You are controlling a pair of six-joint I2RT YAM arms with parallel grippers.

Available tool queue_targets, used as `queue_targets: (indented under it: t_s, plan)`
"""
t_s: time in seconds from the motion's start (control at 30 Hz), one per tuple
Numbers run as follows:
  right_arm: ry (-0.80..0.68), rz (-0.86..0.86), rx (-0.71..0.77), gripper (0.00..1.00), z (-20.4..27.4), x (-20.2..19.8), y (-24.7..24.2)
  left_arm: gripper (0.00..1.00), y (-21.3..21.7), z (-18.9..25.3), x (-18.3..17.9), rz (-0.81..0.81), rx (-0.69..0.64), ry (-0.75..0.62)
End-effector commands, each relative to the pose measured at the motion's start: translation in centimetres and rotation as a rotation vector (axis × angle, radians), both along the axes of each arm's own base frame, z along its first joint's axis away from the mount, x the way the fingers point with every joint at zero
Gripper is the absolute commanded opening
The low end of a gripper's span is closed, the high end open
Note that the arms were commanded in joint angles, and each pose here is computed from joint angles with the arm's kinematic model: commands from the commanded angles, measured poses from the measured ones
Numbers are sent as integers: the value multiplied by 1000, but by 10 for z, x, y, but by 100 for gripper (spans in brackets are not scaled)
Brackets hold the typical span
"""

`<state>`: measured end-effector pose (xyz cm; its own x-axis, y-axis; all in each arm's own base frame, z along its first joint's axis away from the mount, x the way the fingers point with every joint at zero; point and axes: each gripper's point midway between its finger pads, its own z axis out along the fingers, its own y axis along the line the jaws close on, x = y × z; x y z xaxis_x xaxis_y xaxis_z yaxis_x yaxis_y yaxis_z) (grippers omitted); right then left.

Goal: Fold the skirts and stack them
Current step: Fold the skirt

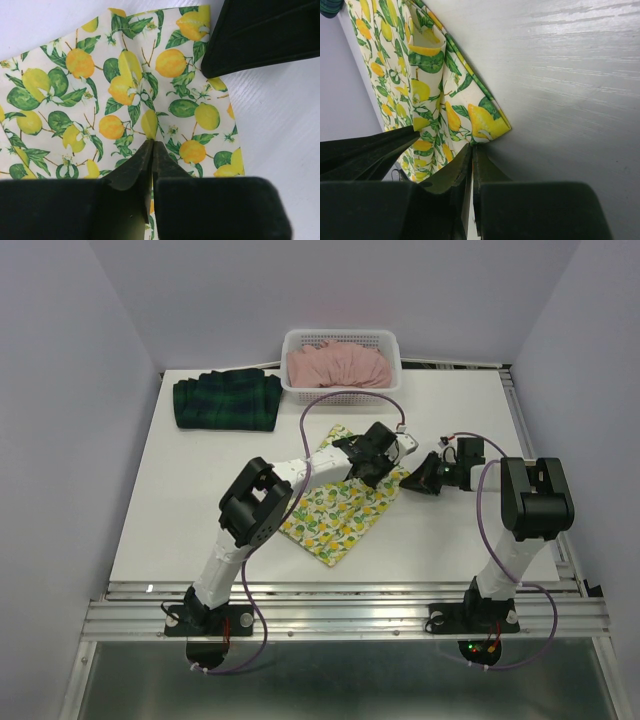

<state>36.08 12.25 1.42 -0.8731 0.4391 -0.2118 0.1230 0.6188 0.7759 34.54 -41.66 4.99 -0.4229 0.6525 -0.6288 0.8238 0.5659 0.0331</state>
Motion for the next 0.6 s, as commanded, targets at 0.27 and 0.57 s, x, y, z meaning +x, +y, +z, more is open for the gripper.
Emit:
queue_targets:
  t_s: [0.27, 0.57]
  plan:
    - [147, -35, -110, 8, -45, -26, -14, 0, -14, 31, 10, 9, -67, -29]
    - [147, -36, -109, 7, -43, -26, -14, 0, -22, 44, -10, -15, -85, -24]
